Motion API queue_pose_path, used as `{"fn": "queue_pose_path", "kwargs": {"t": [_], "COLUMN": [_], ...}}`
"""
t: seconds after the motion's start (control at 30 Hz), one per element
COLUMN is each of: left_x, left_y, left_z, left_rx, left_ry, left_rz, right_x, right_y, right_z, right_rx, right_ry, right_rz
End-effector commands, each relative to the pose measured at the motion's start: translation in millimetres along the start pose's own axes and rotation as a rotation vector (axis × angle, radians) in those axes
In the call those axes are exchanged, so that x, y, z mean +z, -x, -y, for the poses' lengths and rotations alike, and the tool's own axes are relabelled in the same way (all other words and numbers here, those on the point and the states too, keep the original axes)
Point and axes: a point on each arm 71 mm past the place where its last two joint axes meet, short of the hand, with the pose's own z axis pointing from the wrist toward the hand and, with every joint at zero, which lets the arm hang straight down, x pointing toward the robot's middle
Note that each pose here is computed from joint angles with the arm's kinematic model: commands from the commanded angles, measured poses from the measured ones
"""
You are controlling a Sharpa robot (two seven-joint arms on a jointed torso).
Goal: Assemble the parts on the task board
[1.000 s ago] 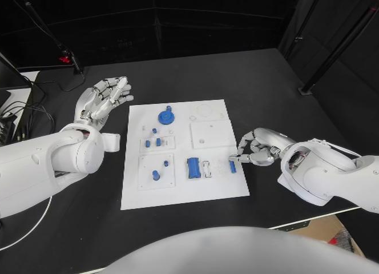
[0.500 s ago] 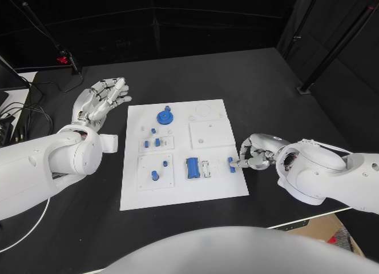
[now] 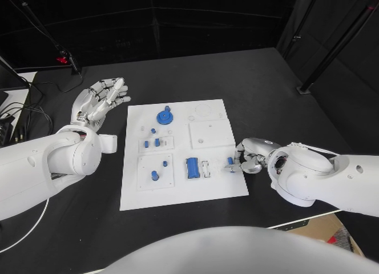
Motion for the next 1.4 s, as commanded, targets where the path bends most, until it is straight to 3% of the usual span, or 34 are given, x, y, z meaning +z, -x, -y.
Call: {"fn": "queue_pose_path", "kwargs": {"t": [0.03, 0.47, 0.8, 1.4], "left_x": [-0.3, -1.2, -1.2, -1.7], "left_y": [-0.8, -3.1, -3.0, 0.0], "left_z": [10.2, 10.5, 10.3, 10.1], "left_rx": [-0.007, -0.015, -0.015, -0.012], "left_ry": [-0.131, -0.13, -0.129, -0.127], "left_rz": [-0.008, -0.017, -0.017, -0.012], "right_x": [2.6, 14.8, 15.5, -0.5], "right_y": [-4.1, -14.3, -17.5, -7.2], "right_z": [0.2, -2.6, -9.2, -14.6], "right_rx": [-0.022, -0.054, -0.042, 0.373], "right_ry": [-0.013, -0.036, -0.007, 0.094], "right_rz": [-0.018, -0.061, -0.062, 0.047]}}
